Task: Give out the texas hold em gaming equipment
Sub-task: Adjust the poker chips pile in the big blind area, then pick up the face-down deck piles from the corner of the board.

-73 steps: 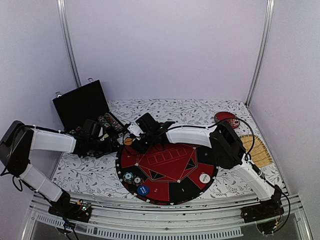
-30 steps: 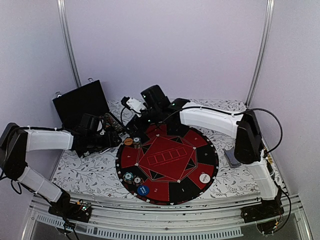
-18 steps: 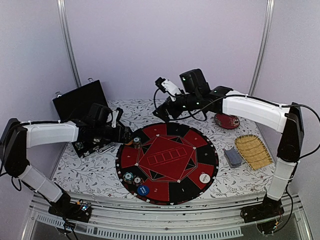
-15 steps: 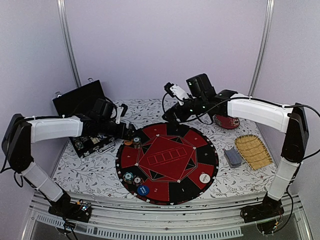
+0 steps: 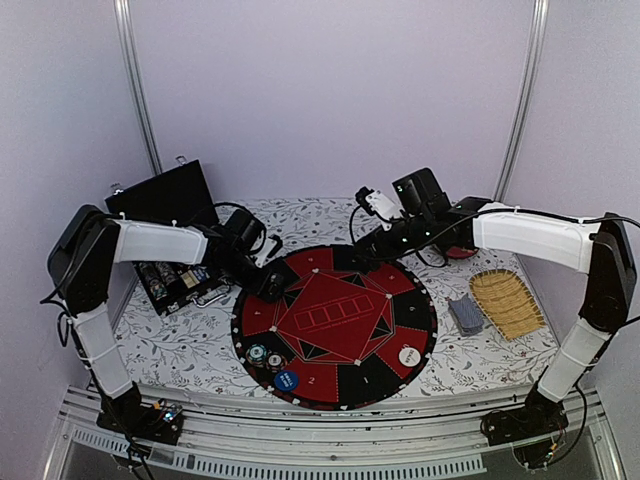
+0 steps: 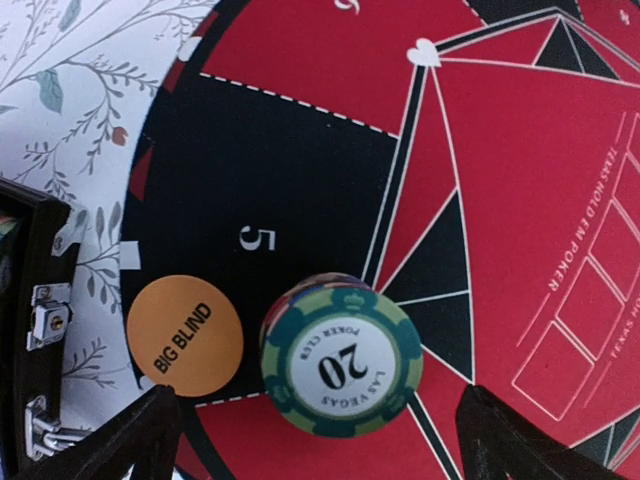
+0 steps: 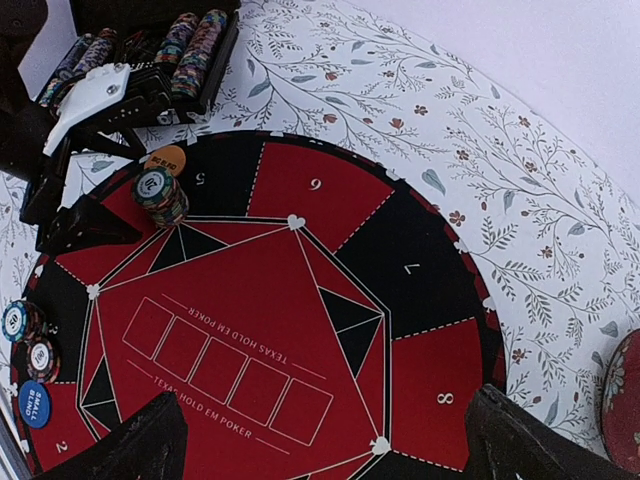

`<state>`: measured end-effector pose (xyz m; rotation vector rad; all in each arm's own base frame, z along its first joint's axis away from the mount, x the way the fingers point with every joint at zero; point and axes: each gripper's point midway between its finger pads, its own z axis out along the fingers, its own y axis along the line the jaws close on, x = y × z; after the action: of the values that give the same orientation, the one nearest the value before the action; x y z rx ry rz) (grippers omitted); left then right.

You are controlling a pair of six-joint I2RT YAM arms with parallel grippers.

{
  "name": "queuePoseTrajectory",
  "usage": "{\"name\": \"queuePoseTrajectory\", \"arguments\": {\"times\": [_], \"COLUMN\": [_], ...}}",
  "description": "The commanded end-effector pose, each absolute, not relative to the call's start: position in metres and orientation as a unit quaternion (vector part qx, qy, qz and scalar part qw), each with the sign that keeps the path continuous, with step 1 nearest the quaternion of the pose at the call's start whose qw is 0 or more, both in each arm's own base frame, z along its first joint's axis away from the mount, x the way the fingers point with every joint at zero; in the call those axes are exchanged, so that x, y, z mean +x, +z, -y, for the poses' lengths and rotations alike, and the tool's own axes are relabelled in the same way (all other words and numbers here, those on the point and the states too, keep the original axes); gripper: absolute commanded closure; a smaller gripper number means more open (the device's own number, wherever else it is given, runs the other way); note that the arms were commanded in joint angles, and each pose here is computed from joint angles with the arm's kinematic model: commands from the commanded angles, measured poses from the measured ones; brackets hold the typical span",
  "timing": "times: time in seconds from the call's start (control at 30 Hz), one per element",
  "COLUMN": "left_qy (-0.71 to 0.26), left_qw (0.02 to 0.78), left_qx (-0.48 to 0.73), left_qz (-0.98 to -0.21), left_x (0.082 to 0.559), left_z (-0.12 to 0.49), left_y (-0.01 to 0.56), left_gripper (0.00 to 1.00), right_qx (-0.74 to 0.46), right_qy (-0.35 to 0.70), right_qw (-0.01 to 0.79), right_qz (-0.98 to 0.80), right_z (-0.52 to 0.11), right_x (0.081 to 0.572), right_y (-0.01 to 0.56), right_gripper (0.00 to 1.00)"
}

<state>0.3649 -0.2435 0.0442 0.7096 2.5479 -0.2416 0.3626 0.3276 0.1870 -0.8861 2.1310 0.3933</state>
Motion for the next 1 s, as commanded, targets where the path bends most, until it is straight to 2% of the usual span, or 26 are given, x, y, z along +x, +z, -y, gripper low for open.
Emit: {"name": "queuePoseTrajectory", "arguments": {"times": [0.0,0.13,0.4,0.53,0.7,0.97], "left_qy": [-0.095,-0.104,-0.145,-0.130,-0.106,-0.065], "left_qw": [0.247,0.256,0.327,0.347,0.351,0.344], "left_qx": [0.277,0.272,0.240,0.194,0.100,0.013], "left_qz": [-0.924,-0.922,-0.902,-0.908,-0.925,-0.937], "left_x": [0.366,0.366,0.378,0.385,0.390,0.367], "left_z": [0.256,0.258,0.253,0.217,0.144,0.076], "left_y": [0.051,0.061,0.131,0.151,0.152,0.138], "left_gripper": [0.02,0.03,0.02,0.02,0.02,0.02], "right_qx": [-0.332,-0.330,-0.309,-0.286,-0.252,-0.198], "right_qy": [0.163,0.164,0.148,0.139,0.122,0.095], "right_qw": [0.403,0.404,0.411,0.418,0.430,0.449], "right_qz": [-0.837,-0.837,-0.845,-0.851,-0.858,-0.866], "right_z": [-0.326,-0.326,-0.304,-0.283,-0.249,-0.191], "right_x": [0.365,0.365,0.372,0.377,0.379,0.374], "right_y": [0.198,0.199,0.200,0.201,0.200,0.203], "right_gripper": [0.01,0.01,0.01,0.01,0.01,0.01]}}
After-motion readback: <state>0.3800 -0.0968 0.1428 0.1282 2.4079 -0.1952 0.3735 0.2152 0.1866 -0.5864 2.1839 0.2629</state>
